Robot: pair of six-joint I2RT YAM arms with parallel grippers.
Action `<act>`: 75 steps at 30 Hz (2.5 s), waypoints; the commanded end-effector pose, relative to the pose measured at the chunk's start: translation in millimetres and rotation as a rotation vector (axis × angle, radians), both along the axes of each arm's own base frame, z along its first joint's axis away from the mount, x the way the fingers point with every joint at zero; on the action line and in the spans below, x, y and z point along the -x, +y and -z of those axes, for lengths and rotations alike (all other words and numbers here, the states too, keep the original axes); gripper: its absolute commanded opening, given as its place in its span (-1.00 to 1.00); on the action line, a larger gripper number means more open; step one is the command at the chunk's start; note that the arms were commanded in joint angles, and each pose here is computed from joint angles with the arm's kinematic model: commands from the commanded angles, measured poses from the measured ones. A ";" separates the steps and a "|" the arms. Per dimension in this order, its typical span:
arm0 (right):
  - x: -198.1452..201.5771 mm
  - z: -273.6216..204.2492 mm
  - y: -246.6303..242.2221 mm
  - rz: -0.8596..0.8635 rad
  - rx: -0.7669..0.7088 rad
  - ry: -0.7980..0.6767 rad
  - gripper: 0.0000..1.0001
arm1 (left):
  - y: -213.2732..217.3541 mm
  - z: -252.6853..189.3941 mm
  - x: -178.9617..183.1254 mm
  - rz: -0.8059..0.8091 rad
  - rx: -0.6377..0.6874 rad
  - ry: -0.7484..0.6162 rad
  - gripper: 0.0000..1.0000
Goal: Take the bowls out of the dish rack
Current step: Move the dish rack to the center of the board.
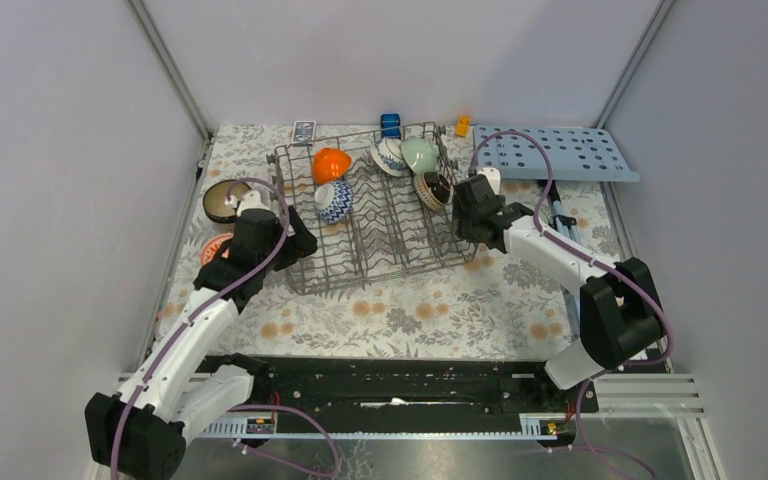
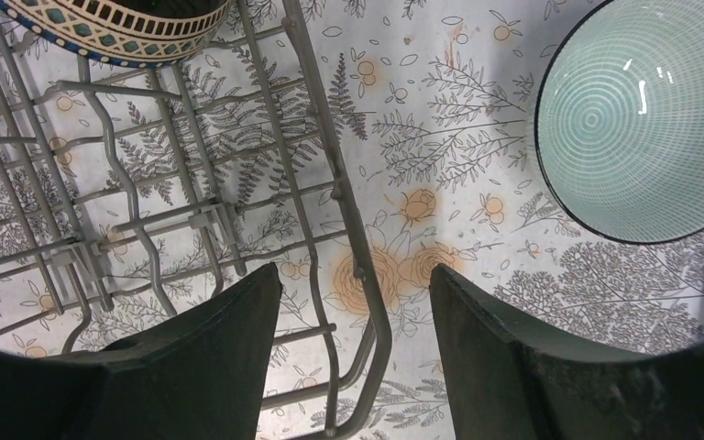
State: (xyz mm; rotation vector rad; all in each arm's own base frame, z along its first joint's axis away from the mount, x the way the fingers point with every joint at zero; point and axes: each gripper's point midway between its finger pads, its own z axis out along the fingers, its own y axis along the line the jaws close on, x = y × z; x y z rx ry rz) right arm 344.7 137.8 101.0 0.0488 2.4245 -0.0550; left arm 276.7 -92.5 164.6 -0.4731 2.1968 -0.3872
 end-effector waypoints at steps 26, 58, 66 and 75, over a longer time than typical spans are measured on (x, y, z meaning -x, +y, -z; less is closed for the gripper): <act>-3.7 20.9 21.1 -0.021 -0.177 0.032 0.07 | 77.3 36.2 2.8 -0.225 -0.144 0.117 0.83; 48.6 8.7 23.6 -0.092 -0.261 0.066 -0.66 | 12.9 89.4 32.7 -0.124 0.004 0.259 -1.00; 80.9 2.9 25.9 -0.135 -0.282 0.075 -0.69 | -4.8 76.2 63.5 -0.098 0.091 0.243 -1.00; 127.2 7.8 13.7 -0.139 -0.310 0.101 -0.67 | -26.9 77.1 97.2 -0.060 0.164 0.282 -1.00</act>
